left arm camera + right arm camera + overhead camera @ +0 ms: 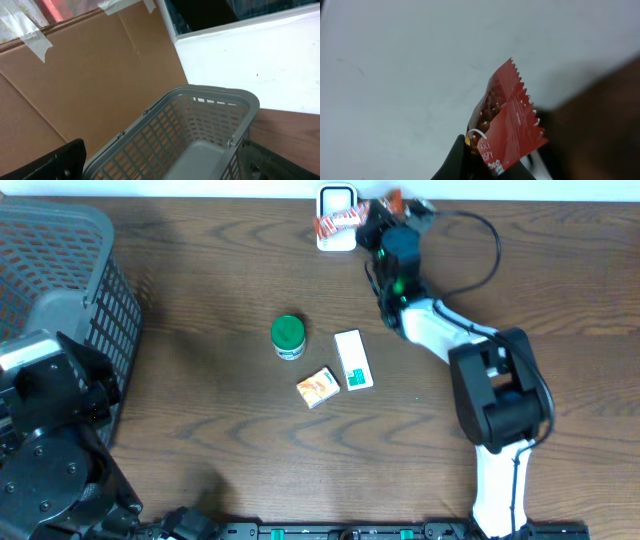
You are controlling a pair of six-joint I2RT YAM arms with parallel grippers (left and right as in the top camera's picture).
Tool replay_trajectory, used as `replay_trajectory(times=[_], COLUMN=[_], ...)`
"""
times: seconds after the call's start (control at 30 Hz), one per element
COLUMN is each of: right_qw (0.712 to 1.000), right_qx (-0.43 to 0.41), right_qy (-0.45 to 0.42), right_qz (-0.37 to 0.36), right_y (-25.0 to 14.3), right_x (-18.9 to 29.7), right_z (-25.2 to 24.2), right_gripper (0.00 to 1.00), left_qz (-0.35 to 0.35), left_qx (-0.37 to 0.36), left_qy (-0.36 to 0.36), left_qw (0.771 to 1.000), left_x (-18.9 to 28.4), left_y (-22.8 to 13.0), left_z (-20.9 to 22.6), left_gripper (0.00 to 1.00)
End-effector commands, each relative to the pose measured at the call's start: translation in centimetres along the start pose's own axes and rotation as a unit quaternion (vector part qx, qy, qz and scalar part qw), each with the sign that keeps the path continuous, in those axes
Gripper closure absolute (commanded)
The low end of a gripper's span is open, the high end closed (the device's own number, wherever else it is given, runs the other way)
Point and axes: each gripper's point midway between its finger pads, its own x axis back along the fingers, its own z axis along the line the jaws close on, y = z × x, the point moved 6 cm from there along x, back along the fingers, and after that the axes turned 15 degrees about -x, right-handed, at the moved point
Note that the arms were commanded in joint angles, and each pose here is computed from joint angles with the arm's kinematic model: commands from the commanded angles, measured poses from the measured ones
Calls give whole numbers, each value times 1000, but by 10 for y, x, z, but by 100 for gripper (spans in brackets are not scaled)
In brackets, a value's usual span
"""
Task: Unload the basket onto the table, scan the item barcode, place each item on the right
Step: 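Hold the Tora bar in front of the white scanner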
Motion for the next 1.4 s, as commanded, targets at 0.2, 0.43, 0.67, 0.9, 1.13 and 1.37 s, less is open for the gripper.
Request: replay_trajectory(times=[0.2,0.43,0.67,0.9,1.13,1.37], right_qw=[999,998,998,997,997,995], right_qx=[-42,-55,-57,-62,-69,-92], right_qy=[-5,-2,-5,-20,-25,-41], right_qz=[-6,-2,-25,-32,-25,-21], right_y=[-12,-14,8,15,7,4], right_x=[-51,-72,-77,-78,-77,-76], right_z=[-21,-41,-44,-52,-51,-57], right_gripper=[99,99,99,99,99,99], left_qz=[2,2,2,2,2,2], left_qx=[7,7,7,7,7,7], left_qy=[6,6,6,6,6,6], left_qw=[1000,1000,1000,1000,1000,1000], left_x=[0,0,0,0,0,0], left_y=[-1,-1,-1,-1,-1,-1], left_z=[2,2,2,2,2,2], left_gripper=[2,2,2,2,2,2])
